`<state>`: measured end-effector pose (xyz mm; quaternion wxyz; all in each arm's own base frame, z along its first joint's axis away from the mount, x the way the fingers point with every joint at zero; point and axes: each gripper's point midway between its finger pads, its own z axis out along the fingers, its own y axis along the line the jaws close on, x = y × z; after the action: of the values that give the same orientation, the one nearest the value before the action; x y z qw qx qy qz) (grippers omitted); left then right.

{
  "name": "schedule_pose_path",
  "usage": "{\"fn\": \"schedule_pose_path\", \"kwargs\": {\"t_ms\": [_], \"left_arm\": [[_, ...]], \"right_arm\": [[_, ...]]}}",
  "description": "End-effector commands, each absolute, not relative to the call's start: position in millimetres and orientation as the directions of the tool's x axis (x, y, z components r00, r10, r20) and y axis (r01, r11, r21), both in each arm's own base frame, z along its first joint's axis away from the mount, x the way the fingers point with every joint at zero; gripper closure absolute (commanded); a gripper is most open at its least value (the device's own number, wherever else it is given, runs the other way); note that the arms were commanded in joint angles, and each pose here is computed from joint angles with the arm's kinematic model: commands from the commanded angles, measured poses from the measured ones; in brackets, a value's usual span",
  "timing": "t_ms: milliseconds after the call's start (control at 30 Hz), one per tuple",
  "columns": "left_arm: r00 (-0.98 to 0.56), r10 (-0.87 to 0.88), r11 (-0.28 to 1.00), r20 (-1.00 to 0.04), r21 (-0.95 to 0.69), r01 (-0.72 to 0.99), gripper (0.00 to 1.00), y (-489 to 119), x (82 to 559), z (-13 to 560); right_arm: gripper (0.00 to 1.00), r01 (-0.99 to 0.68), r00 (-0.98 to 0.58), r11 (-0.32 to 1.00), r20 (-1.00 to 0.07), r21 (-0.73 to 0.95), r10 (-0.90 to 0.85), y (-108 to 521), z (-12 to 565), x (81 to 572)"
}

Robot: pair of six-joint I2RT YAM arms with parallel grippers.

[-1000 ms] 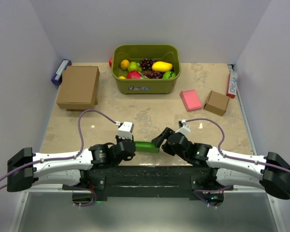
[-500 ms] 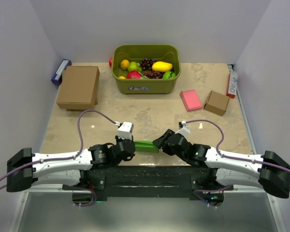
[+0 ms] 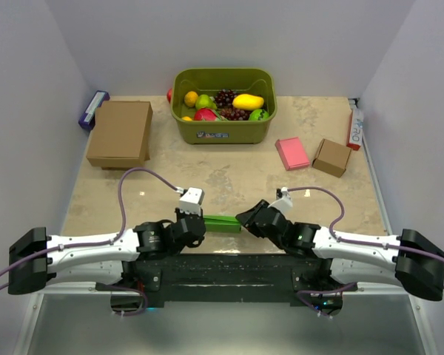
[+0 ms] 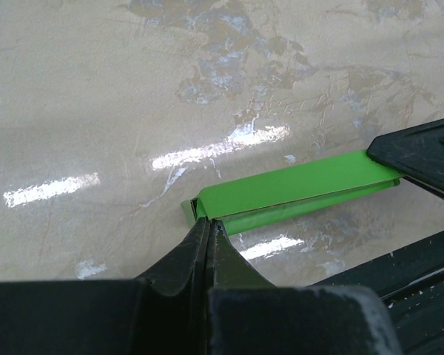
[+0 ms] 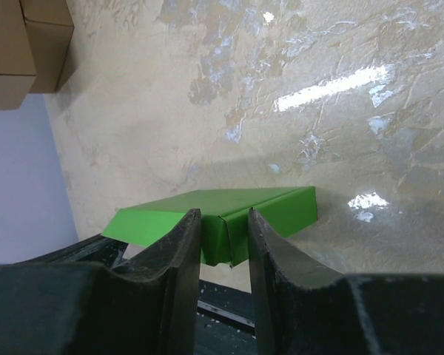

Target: Fold the paper box

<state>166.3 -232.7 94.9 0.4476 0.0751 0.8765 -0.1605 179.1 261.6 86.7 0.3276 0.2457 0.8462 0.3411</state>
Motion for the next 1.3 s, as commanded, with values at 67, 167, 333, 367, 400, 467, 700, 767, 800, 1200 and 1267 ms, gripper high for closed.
{"fn": "schedule_pose_path", "kwargs": {"t_ms": [67,167,333,367,400,467,700,767,800,1200,1267], "left_arm": [[-0.616,0.042,0.923,-0.786,-0.206,0.326,1.00,-233.5,152.8,83.6],[-0.612,0.035,0.919,-0.790,-0.215,0.330,1.00,-233.6,152.5,84.6],[-0.607,0.052,0.921,-0.793,-0.197,0.336,1.00,-229.8,151.8,78.5],[-0.603,0.060,0.920,-0.796,-0.190,0.342,1.00,-229.3,151.9,78.4],[-0.600,0.063,0.918,-0.797,-0.190,0.349,1.00,-230.4,151.9,79.0],[-0.592,0.071,0.912,-0.803,-0.188,0.365,1.00,-232.0,151.3,80.7],[-0.584,0.086,0.904,-0.807,-0.183,0.386,1.00,-236.8,149.7,83.1],[-0.585,0.092,0.904,-0.806,-0.178,0.388,1.00,-237.6,149.5,82.4],[-0.585,0.091,0.904,-0.806,-0.179,0.388,1.00,-238.2,149.2,82.6],[-0.605,0.099,0.918,-0.790,-0.162,0.362,1.00,-237.9,149.3,81.4],[-0.605,0.099,0.918,-0.790,-0.162,0.362,1.00,-237.7,149.3,81.6]], "right_arm": [[0.89,0.219,-0.688,0.671,-0.376,0.708,0.621,263.9,65.7,167.1],[0.90,0.219,-0.688,0.673,-0.377,0.707,0.620,265.6,65.3,166.1],[0.83,0.198,-0.670,0.678,-0.407,0.708,0.621,261.6,78.5,170.0],[0.79,0.198,-0.668,0.690,-0.420,0.696,0.615,257.5,79.2,169.5],[0.71,0.184,-0.654,0.679,-0.427,0.711,0.624,256.3,90.9,171.8],[0.60,0.171,-0.640,0.684,-0.448,0.709,0.624,251.5,99.9,173.6],[0.43,0.061,-0.561,0.753,-0.601,0.655,0.569,251.0,140.4,192.5],[0.44,0.022,-0.534,0.770,-0.644,0.638,0.549,258.0,154.9,196.7],[0.45,0.013,-0.525,0.778,-0.658,0.628,0.540,260.6,158.3,197.1],[0.55,-0.059,-0.501,0.856,-0.757,0.514,0.420,297.1,157.7,173.9],[0.55,-0.047,-0.505,0.858,-0.753,0.512,0.422,295.8,151.3,173.4]]}}
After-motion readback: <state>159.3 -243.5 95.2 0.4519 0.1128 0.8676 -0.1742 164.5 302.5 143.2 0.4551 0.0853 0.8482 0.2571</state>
